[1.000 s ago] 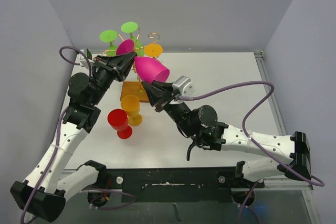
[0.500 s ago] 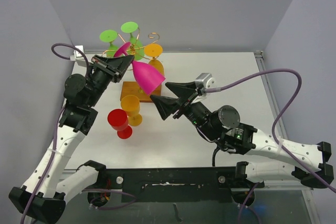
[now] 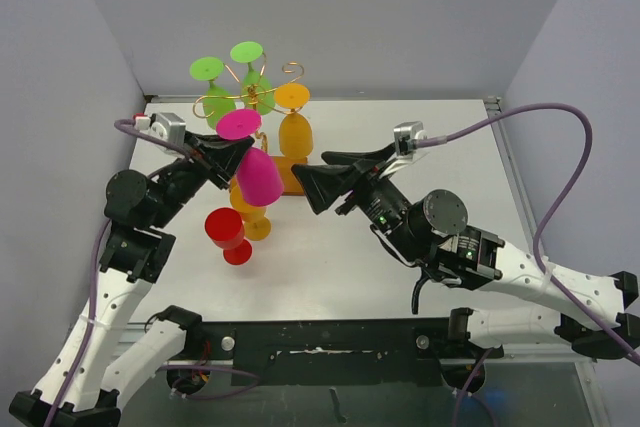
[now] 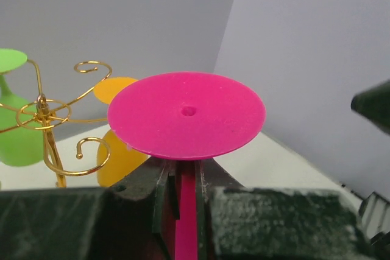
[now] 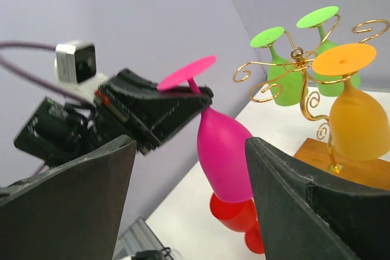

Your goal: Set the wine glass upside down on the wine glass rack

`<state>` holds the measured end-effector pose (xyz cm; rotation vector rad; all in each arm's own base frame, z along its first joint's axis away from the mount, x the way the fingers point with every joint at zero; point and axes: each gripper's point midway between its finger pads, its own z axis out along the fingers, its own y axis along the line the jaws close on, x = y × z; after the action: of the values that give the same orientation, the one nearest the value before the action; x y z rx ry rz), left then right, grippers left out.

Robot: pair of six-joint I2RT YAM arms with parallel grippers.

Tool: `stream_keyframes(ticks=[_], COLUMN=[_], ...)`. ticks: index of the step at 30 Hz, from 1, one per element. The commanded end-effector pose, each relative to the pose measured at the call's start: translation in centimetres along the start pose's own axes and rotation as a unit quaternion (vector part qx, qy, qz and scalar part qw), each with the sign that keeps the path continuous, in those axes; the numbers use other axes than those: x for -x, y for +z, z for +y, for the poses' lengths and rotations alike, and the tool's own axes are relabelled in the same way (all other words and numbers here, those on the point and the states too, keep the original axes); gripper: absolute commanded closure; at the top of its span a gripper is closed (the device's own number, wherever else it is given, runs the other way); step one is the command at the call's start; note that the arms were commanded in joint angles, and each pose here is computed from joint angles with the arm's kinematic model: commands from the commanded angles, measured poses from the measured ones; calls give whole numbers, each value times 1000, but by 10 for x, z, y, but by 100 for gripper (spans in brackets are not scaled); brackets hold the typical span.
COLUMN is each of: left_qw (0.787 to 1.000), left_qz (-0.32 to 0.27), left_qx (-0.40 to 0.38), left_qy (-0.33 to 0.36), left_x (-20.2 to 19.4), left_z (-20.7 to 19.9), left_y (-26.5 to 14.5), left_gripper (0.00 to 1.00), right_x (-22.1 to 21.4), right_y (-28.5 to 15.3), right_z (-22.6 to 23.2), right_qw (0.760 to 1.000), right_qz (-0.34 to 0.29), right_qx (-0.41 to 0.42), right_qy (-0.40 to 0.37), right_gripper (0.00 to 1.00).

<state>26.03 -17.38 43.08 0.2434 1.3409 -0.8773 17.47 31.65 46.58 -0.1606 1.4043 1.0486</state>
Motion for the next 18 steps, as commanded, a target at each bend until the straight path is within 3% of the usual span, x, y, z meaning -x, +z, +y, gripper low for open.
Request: stream_keyframes(ticks=[1, 7, 18], left_qw=[984, 970, 963], left_qz=[-40, -25, -30], left_qx=[-74, -120, -157], left_qy=[156, 211, 219], left_x=[11, -2, -14], left_z=[-19, -29, -37], left_y=[-10, -15, -17], left_gripper=[100, 100, 100], right_x=[29, 24, -9], right_y=[14, 40, 72], right_z=[3, 1, 17], right_qw=[994, 982, 975], right_qz=[-36, -13, 49], right_qx=[-26, 7, 43], right_qy=[104, 188, 215], right_gripper=[27, 30, 46])
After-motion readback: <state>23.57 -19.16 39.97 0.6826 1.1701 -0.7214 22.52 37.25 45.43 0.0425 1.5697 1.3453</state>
